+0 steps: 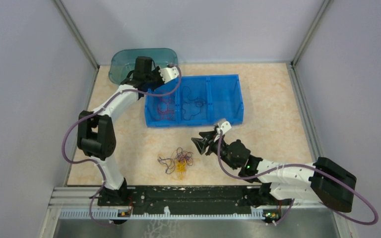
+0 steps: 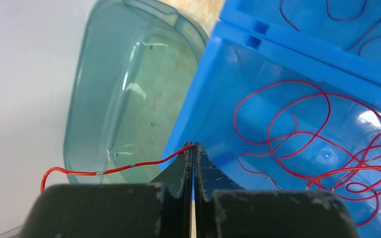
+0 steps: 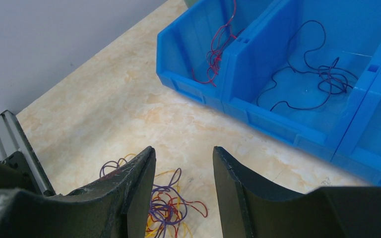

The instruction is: Untangle the cables

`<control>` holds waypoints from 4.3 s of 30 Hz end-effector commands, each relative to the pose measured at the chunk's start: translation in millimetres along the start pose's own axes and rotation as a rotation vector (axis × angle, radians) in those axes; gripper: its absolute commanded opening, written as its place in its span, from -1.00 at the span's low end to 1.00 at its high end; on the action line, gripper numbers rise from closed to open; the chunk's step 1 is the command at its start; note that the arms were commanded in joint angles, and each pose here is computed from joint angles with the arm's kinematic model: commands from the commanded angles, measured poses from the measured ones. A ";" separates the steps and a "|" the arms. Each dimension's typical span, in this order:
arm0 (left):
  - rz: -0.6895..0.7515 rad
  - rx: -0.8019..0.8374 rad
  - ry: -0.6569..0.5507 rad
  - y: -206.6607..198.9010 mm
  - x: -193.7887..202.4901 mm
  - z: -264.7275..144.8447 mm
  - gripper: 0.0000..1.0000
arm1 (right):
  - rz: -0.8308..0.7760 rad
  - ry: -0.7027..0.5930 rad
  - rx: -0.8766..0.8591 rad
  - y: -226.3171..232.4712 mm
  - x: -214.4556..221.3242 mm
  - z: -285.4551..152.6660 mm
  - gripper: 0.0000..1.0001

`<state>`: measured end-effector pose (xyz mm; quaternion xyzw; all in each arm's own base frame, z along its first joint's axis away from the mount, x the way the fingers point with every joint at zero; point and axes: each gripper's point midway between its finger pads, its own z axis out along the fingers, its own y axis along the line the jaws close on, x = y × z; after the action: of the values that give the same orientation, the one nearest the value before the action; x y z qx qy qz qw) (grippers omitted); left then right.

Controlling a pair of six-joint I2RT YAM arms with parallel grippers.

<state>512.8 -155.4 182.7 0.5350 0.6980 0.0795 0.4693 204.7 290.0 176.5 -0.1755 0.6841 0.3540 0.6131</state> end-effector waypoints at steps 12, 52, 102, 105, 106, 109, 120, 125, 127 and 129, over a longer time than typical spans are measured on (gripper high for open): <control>-0.002 0.102 0.034 -57.9 28.8 6.2 -0.93 | 0.027 -0.049 0.023 -3.4 -20.3 -0.5 -0.07; -0.339 0.153 0.018 22.4 64.5 -57.2 0.36 | 0.045 -0.036 0.011 -2.1 -24.3 -2.8 -0.08; -0.259 0.277 -0.084 -50.3 -1.5 -35.1 -1.00 | 0.069 0.005 0.061 -15.0 -20.2 -4.6 -0.08; -0.264 0.272 -0.064 -53.0 4.8 -25.7 -1.00 | 0.071 0.010 0.066 -16.6 -19.4 -4.5 -0.08; -0.263 0.275 -0.055 -55.5 7.9 -22.2 -1.00 | 0.073 0.012 0.068 -17.2 -18.3 -4.7 -0.08; -0.256 0.281 -0.033 -62.7 14.4 -15.8 -1.00 | 0.076 0.015 0.072 -18.4 -17.7 -4.7 -0.08; -0.236 0.144 -0.003 -62.5 34.1 19.7 -1.00 | 0.086 0.035 0.068 -18.4 -12.6 -3.5 -0.09; -0.236 0.165 0.030 -76.0 47.8 32.1 -1.00 | 0.094 0.038 0.073 -19.8 -9.6 -5.5 -0.09; -0.240 0.177 0.043 -84.1 53.1 35.1 -1.00 | 0.096 0.038 0.074 -20.2 -9.3 -5.9 -0.09; -0.245 0.185 0.052 -92.0 57.4 37.3 -1.00 | 0.096 0.038 0.076 -20.4 -9.6 -5.9 -0.09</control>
<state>481.7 -158.5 90.9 0.4899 0.7673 -0.0307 0.4127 214.7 270.8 169.8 -0.1381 0.7271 0.3405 0.5800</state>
